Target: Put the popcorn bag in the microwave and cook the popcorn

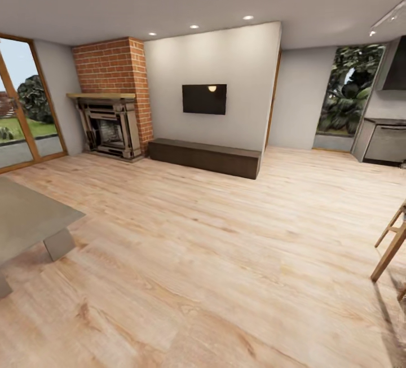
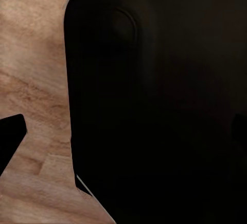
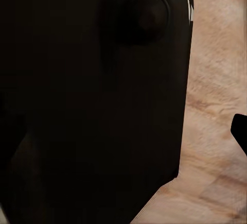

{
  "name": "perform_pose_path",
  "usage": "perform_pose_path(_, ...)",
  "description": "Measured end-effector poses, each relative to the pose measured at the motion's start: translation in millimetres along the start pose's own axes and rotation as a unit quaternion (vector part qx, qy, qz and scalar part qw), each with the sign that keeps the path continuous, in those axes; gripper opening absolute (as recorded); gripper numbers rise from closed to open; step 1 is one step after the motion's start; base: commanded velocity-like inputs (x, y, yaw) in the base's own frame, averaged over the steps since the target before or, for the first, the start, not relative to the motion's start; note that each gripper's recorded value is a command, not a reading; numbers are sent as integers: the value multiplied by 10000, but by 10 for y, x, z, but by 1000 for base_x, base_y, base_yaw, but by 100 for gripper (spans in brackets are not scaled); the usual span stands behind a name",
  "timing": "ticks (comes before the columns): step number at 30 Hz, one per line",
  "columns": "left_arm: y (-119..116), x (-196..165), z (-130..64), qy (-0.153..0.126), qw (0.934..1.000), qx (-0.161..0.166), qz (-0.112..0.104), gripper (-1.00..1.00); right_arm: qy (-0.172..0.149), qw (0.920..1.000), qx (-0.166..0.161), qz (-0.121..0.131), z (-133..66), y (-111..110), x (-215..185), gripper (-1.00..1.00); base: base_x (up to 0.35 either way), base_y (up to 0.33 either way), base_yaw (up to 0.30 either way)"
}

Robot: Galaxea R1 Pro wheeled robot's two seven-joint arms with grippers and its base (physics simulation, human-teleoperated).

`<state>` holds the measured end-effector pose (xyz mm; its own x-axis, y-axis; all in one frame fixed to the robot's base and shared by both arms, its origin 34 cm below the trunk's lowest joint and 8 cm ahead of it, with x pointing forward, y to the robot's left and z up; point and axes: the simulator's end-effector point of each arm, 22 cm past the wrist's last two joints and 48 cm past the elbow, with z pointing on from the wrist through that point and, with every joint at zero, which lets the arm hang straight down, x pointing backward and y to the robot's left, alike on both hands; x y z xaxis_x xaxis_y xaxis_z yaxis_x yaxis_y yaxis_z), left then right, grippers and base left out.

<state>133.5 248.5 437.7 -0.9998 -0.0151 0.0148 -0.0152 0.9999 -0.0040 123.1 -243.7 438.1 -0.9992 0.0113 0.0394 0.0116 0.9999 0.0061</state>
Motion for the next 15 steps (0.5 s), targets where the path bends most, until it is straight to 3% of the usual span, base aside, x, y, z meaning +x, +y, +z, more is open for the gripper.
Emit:
perform_pose_path(4,0,0,0,0,10000,0,4,100,-2,10000,0,0,0,0,-2,100,310,0,-187)
perform_pose_path(15,5,12,0,24,10000,-28,-15,100,-2,10000,2,-24,0,-4,-2,100,316,0,-7)
